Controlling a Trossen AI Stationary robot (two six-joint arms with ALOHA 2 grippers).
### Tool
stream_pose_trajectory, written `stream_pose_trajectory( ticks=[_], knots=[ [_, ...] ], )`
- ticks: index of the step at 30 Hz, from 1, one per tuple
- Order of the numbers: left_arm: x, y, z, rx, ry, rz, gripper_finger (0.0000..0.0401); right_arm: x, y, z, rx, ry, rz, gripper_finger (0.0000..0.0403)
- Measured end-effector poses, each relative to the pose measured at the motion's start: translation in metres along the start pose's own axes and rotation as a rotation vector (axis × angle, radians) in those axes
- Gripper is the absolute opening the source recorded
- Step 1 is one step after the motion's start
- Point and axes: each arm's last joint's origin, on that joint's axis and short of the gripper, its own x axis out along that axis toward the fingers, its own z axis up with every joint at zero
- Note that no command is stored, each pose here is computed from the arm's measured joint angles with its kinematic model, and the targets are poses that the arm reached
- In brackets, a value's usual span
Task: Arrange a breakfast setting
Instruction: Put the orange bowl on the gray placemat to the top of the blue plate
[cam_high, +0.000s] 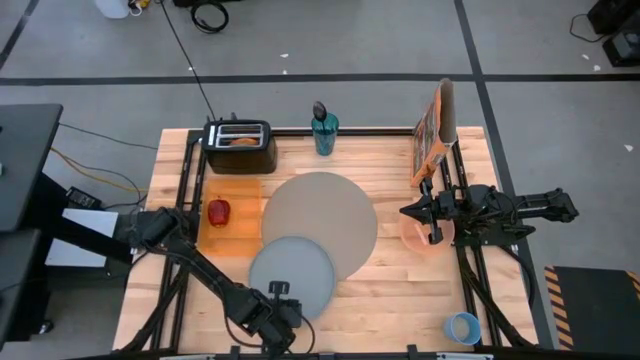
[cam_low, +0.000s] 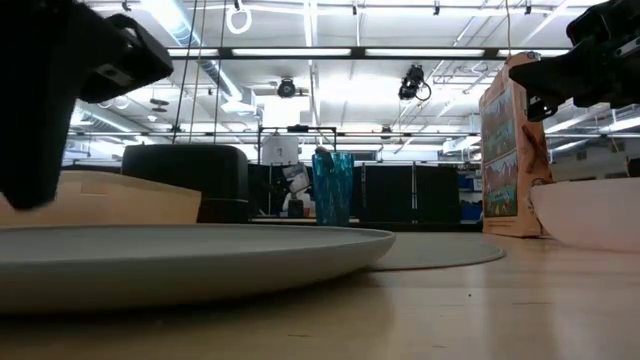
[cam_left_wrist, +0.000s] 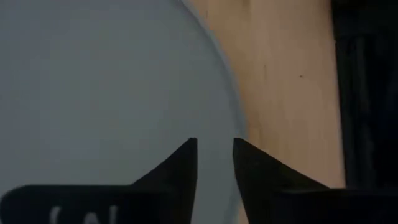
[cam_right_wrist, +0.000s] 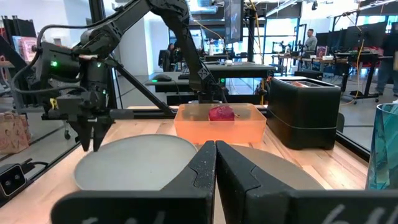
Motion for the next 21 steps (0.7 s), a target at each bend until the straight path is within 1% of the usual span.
stream_pose_trajectory(
  ticks=[2, 5, 8, 10, 12, 14, 18, 21],
  knots=[
    [-0.012, 0.002, 0.004, -0.01, -0.023, -0.02, 0.0123, 0.0, 0.0, 0.0, 0.0, 0.0, 0.0, 0.0018],
    [-0.039, 0.004, 0.011, -0.004, -0.114, -0.025, 0.0124, 0.0, 0.0, 0.0, 0.0, 0.0, 0.0, 0.0018],
    [-0.064, -0.001, 0.016, 0.072, -0.306, 0.055, 0.0125, 0.0, 0.0, 0.0, 0.0, -0.001, 0.0, 0.0018],
    [-0.069, -0.007, 0.018, 0.137, -0.438, 0.085, 0.0125, 0.0, 0.0, 0.0, 0.0, -0.001, 0.0, 0.0018],
    [-0.063, -0.009, 0.019, 0.173, -0.526, 0.06, 0.0125, 0.0, 0.0, 0.0, 0.0, 0.0, 0.0, 0.0018],
    [-0.05, -0.003, 0.016, 0.161, -0.588, 0.022, 0.0125, 0.0, 0.0, 0.0, 0.0, 0.0, 0.0, 0.0018],
    [-0.016, 0.025, 0.001, 0.099, -0.691, 0.003, 0.0125, 0.0, 0.0, 0.003, -0.01, -0.03, -0.001, 0.0018],
    [-0.004, 0.043, -0.006, 0.054, -0.786, -0.007, 0.0125, 0.0, 0.0, 0.006, 0.0, -0.06, -0.001, 0.0018]
  ],
)
